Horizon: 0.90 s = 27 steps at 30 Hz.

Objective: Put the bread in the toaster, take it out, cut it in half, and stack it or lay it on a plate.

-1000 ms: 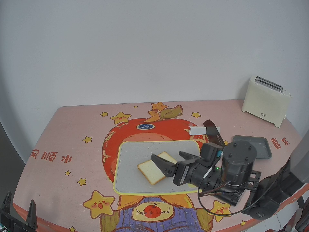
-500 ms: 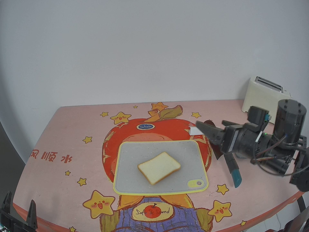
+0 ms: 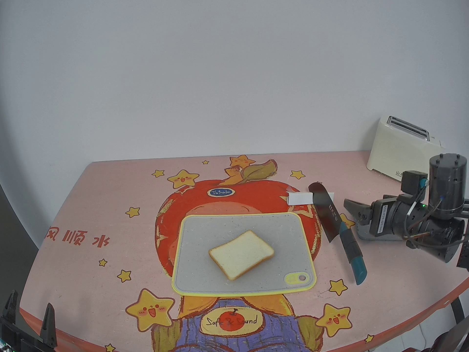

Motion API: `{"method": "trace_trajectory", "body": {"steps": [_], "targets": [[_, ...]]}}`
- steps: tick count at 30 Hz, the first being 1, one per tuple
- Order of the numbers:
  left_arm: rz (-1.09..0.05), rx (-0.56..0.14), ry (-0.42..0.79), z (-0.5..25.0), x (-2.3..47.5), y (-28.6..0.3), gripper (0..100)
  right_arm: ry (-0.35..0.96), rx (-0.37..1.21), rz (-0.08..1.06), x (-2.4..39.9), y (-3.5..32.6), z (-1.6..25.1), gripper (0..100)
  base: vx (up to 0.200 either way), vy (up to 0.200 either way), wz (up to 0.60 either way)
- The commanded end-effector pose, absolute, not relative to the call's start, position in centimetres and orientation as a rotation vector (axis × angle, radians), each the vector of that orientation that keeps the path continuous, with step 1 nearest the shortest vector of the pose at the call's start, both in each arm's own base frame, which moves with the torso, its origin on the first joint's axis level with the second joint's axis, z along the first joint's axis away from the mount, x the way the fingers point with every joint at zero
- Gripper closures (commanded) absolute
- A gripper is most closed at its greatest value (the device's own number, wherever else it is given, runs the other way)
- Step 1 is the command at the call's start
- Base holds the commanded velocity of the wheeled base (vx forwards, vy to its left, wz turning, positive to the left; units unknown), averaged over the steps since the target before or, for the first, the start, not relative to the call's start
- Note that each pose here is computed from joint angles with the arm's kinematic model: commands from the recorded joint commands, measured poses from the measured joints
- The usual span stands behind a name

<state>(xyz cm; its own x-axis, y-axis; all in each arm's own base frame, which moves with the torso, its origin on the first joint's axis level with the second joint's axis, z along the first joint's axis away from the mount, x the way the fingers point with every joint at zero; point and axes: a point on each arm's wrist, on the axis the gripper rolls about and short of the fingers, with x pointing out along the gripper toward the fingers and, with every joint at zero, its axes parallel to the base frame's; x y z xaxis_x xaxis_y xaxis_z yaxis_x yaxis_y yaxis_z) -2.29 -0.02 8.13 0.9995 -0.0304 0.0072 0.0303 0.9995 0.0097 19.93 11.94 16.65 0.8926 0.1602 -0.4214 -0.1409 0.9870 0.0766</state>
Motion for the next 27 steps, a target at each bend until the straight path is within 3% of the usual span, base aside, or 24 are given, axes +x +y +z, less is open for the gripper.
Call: {"method": "trace_trajectory", "body": {"steps": [1, 5, 11, 27], "targets": [[-0.031, 0.009, -0.006, 7.6, -2.3, 0.0, 0, 0.525, -0.003, 0.150, 20.6, 12.8, 14.2, 0, 0.000, 0.000, 0.00], [-0.031, 0.011, -0.006, 7.6, -2.3, 0.0, 0, 0.574, -0.018, 0.163, 20.8, 13.4, 12.8, 0, 0.000, 0.000, 0.00], [-0.031, 0.009, -0.006, 7.6, -2.3, 0.0, 0, 0.586, 0.051, 0.166, 20.5, 14.0, 12.7, 0, 0.000, 0.000, 0.00], [-0.031, 0.009, -0.006, 7.6, -2.3, 0.0, 0, 0.641, 0.048, 0.154, 20.7, 14.8, 11.1, 0, 0.000, 0.000, 0.00]]}}
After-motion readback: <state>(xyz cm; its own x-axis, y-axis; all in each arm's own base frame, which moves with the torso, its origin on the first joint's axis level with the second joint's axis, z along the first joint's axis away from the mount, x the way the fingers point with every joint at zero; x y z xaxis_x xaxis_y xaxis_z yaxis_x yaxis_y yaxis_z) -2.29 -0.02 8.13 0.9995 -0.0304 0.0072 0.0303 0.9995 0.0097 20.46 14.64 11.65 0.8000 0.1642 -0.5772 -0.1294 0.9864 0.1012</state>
